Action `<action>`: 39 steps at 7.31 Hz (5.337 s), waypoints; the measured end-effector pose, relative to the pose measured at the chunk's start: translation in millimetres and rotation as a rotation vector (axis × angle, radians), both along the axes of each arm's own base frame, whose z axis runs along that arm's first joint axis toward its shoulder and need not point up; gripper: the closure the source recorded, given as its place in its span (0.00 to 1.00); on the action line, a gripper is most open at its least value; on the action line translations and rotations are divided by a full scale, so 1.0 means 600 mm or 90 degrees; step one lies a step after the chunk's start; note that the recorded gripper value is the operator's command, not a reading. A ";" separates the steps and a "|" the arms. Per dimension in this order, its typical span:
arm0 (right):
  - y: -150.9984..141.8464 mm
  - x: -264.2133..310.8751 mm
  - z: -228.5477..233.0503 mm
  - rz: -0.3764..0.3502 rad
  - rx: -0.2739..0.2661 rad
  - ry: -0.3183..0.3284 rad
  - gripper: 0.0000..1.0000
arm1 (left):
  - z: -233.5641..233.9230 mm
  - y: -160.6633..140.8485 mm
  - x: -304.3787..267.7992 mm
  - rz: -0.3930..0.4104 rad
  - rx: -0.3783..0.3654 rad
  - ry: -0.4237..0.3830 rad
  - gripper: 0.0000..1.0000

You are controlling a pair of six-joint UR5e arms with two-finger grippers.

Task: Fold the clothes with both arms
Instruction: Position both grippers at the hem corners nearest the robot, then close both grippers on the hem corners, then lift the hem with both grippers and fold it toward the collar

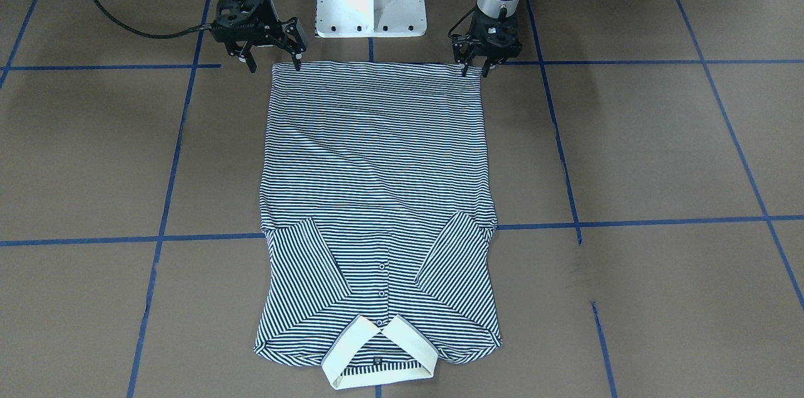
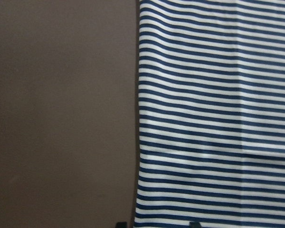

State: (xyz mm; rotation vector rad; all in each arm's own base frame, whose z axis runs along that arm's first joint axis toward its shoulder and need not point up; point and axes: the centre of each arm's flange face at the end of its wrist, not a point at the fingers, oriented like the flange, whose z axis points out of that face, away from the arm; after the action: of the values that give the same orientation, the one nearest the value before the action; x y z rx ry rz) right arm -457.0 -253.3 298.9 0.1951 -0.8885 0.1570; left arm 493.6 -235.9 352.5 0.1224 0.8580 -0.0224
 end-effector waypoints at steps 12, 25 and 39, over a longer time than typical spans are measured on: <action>-0.001 0.000 0.004 0.004 0.003 0.004 0.00 | 0.010 0.025 0.004 0.018 -0.003 -0.006 1.00; 0.116 -0.094 0.078 0.091 -0.042 0.042 0.40 | -0.037 0.028 -0.002 0.021 0.003 0.027 1.00; 0.123 0.049 -0.033 0.049 -0.074 0.022 1.00 | -0.142 0.047 -0.088 0.073 -0.007 0.039 1.00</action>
State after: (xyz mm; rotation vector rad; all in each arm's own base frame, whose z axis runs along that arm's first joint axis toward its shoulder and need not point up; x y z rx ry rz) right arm -427.8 -179.4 278.9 0.1238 -0.8351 0.2749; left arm 440.7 -207.6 267.5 0.0619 0.9248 0.0767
